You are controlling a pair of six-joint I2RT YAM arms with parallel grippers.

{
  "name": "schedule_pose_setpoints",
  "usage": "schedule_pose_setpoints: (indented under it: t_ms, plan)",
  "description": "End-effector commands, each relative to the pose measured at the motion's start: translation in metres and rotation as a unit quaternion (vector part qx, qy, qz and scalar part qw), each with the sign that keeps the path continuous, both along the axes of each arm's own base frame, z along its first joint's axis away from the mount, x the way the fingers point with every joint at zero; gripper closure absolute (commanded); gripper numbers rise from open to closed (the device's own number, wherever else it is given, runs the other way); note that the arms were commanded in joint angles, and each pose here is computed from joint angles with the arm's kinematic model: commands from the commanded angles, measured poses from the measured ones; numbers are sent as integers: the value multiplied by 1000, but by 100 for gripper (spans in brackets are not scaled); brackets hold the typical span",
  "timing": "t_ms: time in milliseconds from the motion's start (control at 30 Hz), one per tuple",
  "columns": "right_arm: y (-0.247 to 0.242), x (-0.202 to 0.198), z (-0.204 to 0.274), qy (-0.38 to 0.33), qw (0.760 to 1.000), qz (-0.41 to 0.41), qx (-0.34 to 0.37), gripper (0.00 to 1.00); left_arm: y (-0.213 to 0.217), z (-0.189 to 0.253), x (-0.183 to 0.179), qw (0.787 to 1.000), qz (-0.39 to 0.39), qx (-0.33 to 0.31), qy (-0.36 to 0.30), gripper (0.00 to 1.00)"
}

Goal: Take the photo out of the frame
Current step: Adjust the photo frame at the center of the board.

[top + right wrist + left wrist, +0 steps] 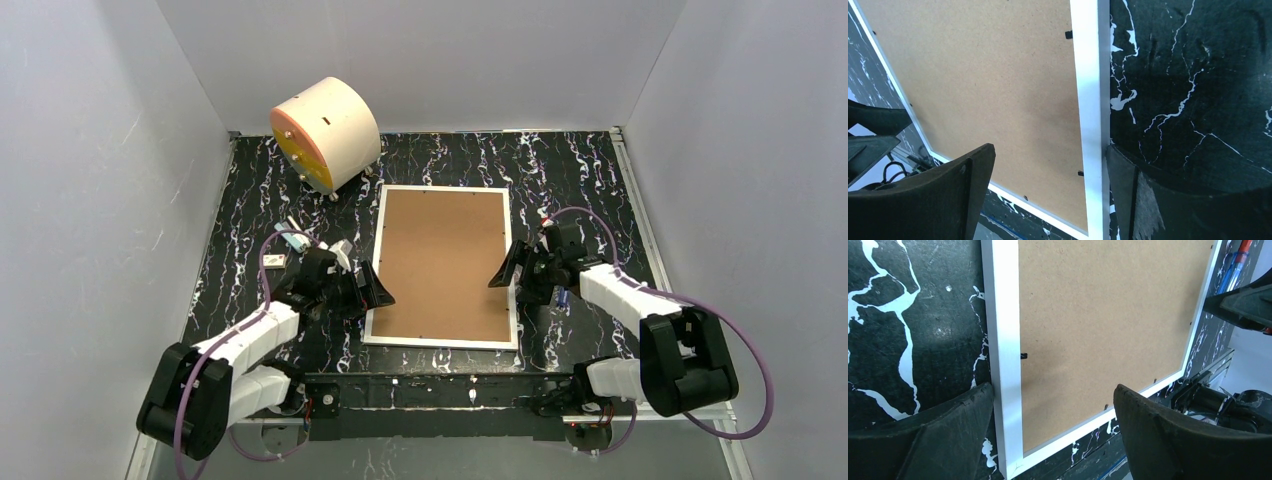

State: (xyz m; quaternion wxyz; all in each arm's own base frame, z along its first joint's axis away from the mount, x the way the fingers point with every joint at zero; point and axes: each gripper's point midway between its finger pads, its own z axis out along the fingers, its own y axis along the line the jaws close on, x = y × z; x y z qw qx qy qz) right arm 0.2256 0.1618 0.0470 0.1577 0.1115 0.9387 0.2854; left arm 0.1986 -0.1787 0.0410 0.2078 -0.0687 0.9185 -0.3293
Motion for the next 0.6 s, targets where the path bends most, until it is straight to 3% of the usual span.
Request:
schedule_pose_setpoints:
  t_ms: [0, 300, 567]
  plan:
    - [12, -7, 8, -12, 999, 32, 41, 12, 2, -21, -32, 999, -9, 13, 52, 13]
    - [22, -21, 15, -17, 995, 45, 91, 13, -14, -9, -43, 999, -9, -10, 40, 21]
    - [23, -38, 22, -17, 993, 49, 106, 15, -18, -6, -53, 999, 3, -23, 41, 22]
